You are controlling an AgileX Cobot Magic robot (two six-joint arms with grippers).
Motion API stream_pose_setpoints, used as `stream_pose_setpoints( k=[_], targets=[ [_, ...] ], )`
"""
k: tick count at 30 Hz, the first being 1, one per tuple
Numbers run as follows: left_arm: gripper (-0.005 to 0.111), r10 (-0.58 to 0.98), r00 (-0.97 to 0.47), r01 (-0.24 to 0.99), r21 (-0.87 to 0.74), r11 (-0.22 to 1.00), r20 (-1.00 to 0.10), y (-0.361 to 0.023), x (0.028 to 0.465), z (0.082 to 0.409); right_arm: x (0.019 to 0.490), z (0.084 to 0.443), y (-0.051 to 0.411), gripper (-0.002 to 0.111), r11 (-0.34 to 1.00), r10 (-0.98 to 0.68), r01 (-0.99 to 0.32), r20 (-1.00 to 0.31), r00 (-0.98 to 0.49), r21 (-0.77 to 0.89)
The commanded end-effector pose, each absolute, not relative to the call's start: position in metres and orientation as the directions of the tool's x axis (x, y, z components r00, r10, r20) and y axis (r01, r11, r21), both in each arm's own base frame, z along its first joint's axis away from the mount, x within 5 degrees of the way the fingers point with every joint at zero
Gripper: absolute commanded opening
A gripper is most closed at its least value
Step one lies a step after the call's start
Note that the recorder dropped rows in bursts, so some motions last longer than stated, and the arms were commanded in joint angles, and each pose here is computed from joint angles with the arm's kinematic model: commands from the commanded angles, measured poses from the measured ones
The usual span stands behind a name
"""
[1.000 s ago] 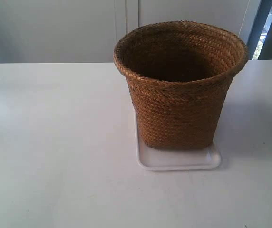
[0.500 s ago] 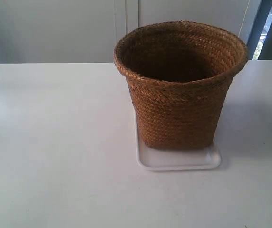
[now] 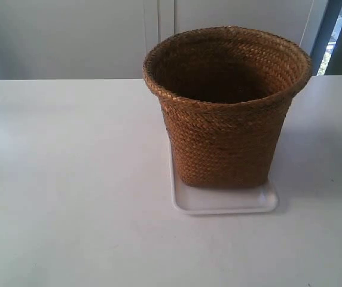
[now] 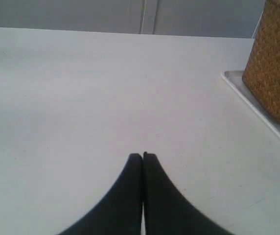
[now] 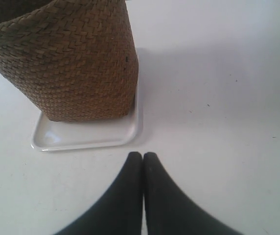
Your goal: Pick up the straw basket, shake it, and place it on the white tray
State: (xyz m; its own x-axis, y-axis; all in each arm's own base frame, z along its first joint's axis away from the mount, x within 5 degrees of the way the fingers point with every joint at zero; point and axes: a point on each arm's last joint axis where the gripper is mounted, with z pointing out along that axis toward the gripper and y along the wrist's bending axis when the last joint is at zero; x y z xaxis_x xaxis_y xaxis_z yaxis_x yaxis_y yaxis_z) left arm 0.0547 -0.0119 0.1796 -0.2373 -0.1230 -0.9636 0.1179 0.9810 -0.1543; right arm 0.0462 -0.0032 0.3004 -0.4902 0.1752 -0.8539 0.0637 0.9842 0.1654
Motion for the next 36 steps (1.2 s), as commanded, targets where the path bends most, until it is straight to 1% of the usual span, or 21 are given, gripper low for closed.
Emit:
stream_pose_setpoints(
  k=[1, 20, 24, 27, 30, 33, 34, 36],
  targets=[
    [0.0, -0.14, -0.237, 0.114, -0.17, 0.979, -0.961, -0.012, 0.054, 0.179, 0.046, 0.3, -0.003, 0.0, 0.983, 0.184, 0.07, -0.859, -0.478, 0.172],
    [0.0, -0.14, -0.237, 0.114, -0.17, 0.979, -0.961, -0.012, 0.054, 0.179, 0.046, 0.3, -0.004, 0.0, 0.983, 0.183, 0.071, -0.859, -0.478, 0.17],
    [0.0, -0.14, -0.237, 0.114, -0.17, 0.979, -0.961, -0.012, 0.054, 0.179, 0.048, 0.301, -0.007, 0.0, 0.99, 0.141, 0.083, -0.88, -0.453, 0.116],
    [0.0, -0.14, -0.237, 0.114, -0.17, 0.979, -0.961, -0.012, 0.054, 0.179, 0.056, 0.302, -0.007, 0.0, 0.996, 0.09, 0.056, -0.933, -0.349, 0.075],
    [0.0, -0.14, -0.237, 0.114, -0.17, 0.979, -0.961, -0.012, 0.054, 0.179, 0.07, 0.294, -0.002, 0.0, 0.999, -0.042, -0.021, -0.989, -0.14, -0.039],
    [0.0, -0.14, -0.237, 0.114, -0.17, 0.979, -0.961, -0.012, 0.054, 0.179, 0.075, 0.278, 0.008, 0.0, 0.98, -0.162, -0.11, -0.986, 0.032, -0.165],
    [0.0, -0.14, -0.237, 0.114, -0.17, 0.979, -0.961, -0.012, 0.054, 0.179, 0.073, 0.264, 0.009, 0.0, 0.973, -0.188, -0.128, -0.981, 0.048, -0.193],
    [0.0, -0.14, -0.237, 0.114, -0.17, 0.979, -0.961, -0.012, 0.054, 0.179, 0.066, 0.248, 0.007, 0.0, 0.976, -0.182, -0.116, -0.982, 0.043, -0.186]
  ],
)
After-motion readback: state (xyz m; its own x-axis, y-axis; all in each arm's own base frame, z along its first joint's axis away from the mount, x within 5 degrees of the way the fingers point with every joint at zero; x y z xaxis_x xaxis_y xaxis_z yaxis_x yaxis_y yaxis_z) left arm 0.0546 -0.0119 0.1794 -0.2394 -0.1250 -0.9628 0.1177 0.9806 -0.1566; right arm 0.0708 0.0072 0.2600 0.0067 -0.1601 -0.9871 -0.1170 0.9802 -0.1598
